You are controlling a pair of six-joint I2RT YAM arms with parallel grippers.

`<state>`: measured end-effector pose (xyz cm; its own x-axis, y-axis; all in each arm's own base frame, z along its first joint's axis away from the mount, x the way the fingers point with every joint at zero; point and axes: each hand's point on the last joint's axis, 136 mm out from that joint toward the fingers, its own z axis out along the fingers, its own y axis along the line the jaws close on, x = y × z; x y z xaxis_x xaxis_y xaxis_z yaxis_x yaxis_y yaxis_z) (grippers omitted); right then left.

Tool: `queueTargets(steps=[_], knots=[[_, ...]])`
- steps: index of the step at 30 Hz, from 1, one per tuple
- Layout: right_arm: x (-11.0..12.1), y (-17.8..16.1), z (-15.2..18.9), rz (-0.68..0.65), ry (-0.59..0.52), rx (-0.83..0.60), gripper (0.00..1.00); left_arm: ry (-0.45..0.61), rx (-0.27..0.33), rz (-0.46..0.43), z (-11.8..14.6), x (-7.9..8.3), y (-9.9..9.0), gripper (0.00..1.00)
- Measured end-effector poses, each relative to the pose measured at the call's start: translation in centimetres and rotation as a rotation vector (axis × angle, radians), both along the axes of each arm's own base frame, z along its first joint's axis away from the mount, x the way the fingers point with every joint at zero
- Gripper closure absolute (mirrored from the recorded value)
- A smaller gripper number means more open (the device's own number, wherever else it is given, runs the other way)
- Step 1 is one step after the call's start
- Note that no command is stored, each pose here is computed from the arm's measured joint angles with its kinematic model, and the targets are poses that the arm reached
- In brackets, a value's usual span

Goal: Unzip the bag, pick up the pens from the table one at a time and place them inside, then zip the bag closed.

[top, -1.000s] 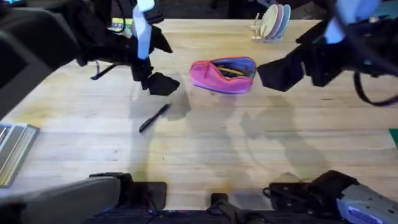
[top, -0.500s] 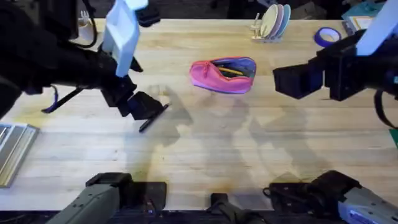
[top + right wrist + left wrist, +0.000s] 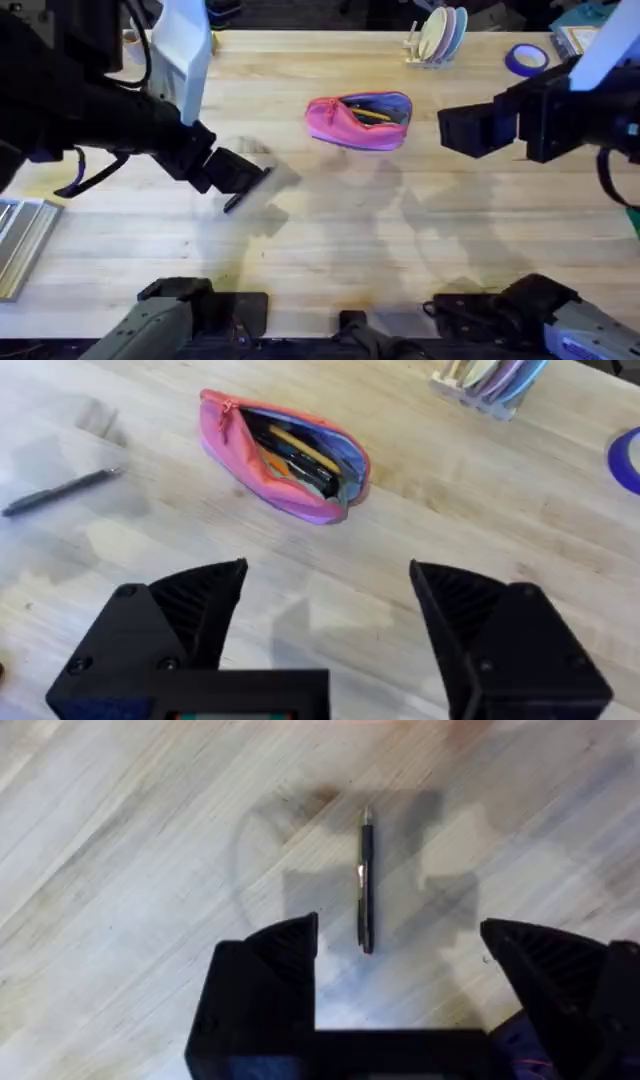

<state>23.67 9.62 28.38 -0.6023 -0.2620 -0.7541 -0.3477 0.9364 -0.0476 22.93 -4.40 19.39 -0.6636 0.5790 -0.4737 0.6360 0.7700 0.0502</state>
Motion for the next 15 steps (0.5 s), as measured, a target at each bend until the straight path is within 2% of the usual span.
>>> queueTargets(steps=[9,15], knots=[[-0.01,0.00,0.01,-0.010,0.003,0.012,0.003,0.021,0.010,0.027,-0.23,-0.31,0.34,0.007],[-0.01,0.00,0.00,-0.011,0.004,0.012,0.003,0.029,0.050,0.048,-0.46,-0.39,1.09,0.006]])
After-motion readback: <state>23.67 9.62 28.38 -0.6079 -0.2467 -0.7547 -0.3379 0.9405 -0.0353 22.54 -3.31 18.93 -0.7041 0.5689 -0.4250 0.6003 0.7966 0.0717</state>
